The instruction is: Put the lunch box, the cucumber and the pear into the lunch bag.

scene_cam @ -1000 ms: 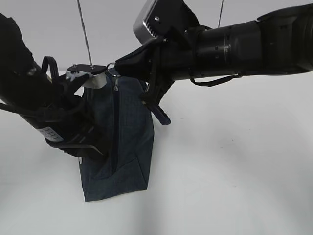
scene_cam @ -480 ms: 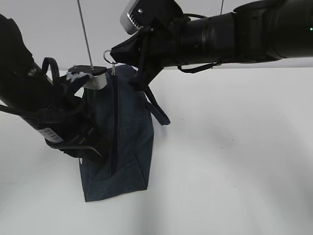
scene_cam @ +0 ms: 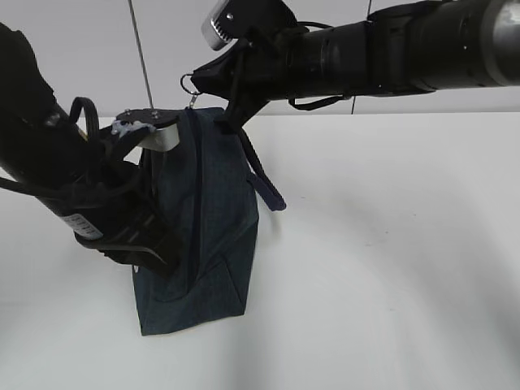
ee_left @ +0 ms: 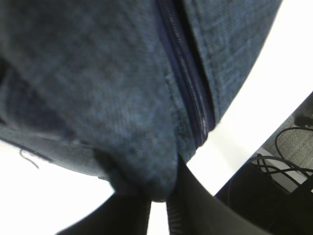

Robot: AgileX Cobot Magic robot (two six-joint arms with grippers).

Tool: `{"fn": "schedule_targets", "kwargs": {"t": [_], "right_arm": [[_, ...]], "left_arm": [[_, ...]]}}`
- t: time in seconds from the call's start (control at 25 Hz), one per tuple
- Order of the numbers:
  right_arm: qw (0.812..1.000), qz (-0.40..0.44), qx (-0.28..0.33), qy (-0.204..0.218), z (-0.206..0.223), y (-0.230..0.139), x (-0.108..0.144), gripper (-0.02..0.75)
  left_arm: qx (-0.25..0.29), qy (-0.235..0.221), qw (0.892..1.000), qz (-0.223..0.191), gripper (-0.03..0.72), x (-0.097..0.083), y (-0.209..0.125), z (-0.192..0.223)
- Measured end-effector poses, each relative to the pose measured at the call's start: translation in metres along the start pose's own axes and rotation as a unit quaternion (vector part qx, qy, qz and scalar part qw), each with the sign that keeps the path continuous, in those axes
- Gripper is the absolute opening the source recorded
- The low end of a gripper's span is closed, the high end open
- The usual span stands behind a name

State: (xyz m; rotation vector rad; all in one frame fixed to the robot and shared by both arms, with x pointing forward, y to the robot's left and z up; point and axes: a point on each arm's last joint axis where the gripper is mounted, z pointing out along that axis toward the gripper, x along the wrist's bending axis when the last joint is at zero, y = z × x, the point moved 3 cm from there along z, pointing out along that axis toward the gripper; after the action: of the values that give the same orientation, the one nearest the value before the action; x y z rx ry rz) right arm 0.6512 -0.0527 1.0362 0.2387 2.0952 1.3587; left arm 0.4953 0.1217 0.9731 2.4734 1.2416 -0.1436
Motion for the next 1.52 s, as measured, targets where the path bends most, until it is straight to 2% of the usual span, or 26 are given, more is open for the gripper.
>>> {"fn": "schedule_targets", "kwargs": {"t": [0.36, 0.72, 0.92, 1.52], "right_arm": [[0.999, 0.013, 0.014, -0.033, -0.004, -0.028, -0.037, 0.0], [0.998, 0.031, 0.036, -0.03, 0.008, -0.063, -0.044, 0.0], [0.998, 0.035, 0.042, -0.034, 0.018, -0.08, -0.052, 0.0], [0.999, 0.011, 0.013, -0.041, 0.027, -0.071, -0.072, 0.001]], "left_arm": [[0.003, 0.001, 1.0, 0.013, 0.011, 0.0, -0.001, 0.0], [0.013, 0.011, 1.0, 0.025, 0.011, 0.003, -0.003, 0.0], [0.0, 0.019, 0.999, 0.035, 0.011, 0.001, -0.004, -0.011], [-0.016, 0.027, 0.999, 0.042, 0.011, 0.0, -0.004, -0.022]]}}
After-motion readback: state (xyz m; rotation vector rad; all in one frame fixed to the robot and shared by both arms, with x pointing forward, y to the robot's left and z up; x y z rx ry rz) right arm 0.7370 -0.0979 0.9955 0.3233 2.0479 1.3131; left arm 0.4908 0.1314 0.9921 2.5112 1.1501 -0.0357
